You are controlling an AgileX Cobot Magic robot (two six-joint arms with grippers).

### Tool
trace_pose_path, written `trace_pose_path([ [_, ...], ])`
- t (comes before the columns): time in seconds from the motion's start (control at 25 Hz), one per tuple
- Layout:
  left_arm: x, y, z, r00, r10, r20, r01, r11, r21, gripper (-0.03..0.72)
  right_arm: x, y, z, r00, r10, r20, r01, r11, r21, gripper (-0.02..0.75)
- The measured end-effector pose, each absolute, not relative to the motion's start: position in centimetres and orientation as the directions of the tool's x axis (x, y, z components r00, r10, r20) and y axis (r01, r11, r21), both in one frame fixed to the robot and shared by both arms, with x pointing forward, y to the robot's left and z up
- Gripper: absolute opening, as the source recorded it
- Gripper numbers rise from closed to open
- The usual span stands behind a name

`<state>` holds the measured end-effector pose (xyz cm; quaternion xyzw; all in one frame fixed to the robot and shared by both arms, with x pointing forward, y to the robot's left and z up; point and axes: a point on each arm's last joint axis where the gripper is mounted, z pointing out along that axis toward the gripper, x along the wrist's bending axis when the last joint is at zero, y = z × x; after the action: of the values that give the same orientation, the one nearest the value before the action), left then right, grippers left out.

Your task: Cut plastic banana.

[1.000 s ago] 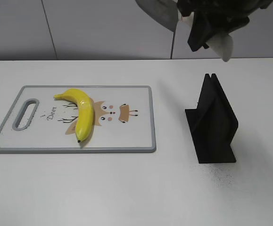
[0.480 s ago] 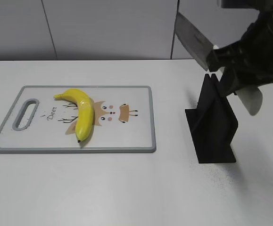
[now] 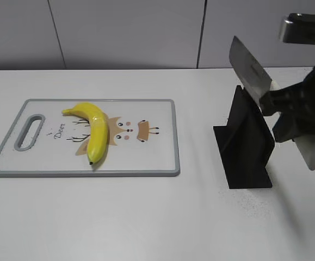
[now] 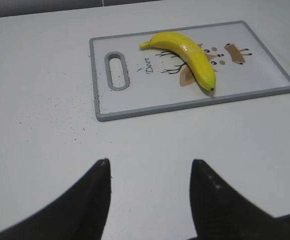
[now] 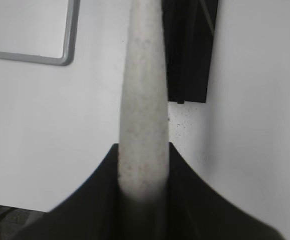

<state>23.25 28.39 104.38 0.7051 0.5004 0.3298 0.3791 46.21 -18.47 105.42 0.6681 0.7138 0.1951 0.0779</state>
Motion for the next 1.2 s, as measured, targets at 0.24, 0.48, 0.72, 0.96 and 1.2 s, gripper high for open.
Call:
trace_pose_path([
  [0.24,23.3,28.4,104.3,0.279,0.957,0.083,0.452,-0.207,0.867,0.498,44.8,-19.4,104.4,-0.062,0.989,0.138,0.927,0.006,0.375,0.161],
  [0.48,23.3,28.4,104.3,0.277,0.957,0.081,0.452,-0.205,0.868,0.497,44.4,-19.8,102.8,-0.03,0.992,0.123,0.933,-0.017,0.361,0.161],
  [0.72,23.3,28.4,104.3,0.277,0.957,0.082,0.452,-0.205,0.868,0.492,44.9,-19.6,101.8,-0.031,0.989,0.145,0.915,-0.03,0.402,0.161],
  [0.96,23.3,28.4,104.3,0.277,0.957,0.082,0.451,-0.204,0.869,0.487,45.9,-19.1,100.6,-0.043,0.991,0.128,0.916,-0.012,0.401,0.161],
  [1.2,23.3,28.4,104.3,0.277,0.957,0.082,0.451,-0.204,0.869,0.487,46.4,-19.0,99.6,-0.051,0.993,0.103,0.923,0.007,0.385,0.161],
])
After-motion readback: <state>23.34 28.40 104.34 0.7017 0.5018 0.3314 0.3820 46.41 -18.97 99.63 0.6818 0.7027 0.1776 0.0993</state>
